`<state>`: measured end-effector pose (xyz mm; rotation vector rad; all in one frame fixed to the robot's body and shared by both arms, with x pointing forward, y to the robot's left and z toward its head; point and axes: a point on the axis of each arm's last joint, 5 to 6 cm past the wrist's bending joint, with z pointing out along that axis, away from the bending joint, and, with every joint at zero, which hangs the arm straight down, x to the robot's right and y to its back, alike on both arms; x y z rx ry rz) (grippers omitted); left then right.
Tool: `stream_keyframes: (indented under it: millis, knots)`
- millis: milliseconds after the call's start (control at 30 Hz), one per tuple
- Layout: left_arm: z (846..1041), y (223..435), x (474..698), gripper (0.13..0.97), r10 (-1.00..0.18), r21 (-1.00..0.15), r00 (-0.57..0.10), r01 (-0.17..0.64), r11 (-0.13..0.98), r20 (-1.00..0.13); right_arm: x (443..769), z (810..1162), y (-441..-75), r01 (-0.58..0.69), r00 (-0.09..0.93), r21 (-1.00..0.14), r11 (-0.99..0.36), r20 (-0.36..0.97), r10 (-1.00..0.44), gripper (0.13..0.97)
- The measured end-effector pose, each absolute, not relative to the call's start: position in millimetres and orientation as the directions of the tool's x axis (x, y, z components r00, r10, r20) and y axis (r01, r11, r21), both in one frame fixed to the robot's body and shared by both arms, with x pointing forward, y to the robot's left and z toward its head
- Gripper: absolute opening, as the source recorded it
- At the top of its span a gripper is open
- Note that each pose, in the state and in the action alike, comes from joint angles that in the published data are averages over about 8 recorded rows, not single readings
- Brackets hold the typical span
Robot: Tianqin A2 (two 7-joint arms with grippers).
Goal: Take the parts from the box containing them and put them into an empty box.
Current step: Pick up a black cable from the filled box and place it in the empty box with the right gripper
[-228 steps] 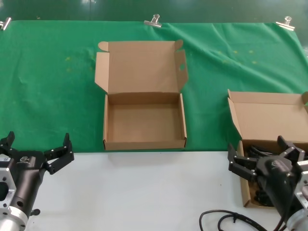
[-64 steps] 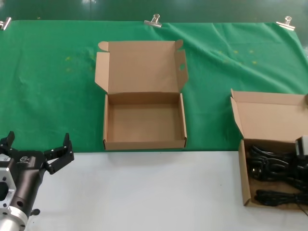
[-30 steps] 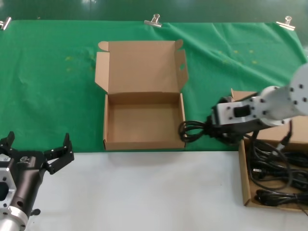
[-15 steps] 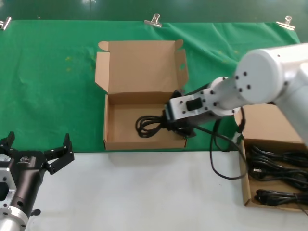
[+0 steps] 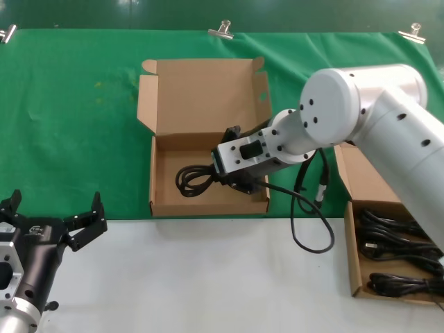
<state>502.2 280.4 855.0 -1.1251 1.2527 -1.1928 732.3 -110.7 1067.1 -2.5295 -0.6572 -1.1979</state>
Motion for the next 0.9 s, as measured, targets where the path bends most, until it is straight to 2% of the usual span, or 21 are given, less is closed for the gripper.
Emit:
stream_keyframes:
  millis: [733,900]
  knots:
    - [855.0,280,502,0.966,-0.997,-0.997,-0.035,0.022,0.070,-0.071,747,1067,-95,0.508,0.540,-0.046,-0.860,0.795,0.277,0.256]
    - [855.0,280,502,0.966,-0.997,-0.997,-0.035,0.022,0.070,-0.071,746,1068,-97,0.506,0.541,-0.045,-0.861,0.794,0.276,0.308]
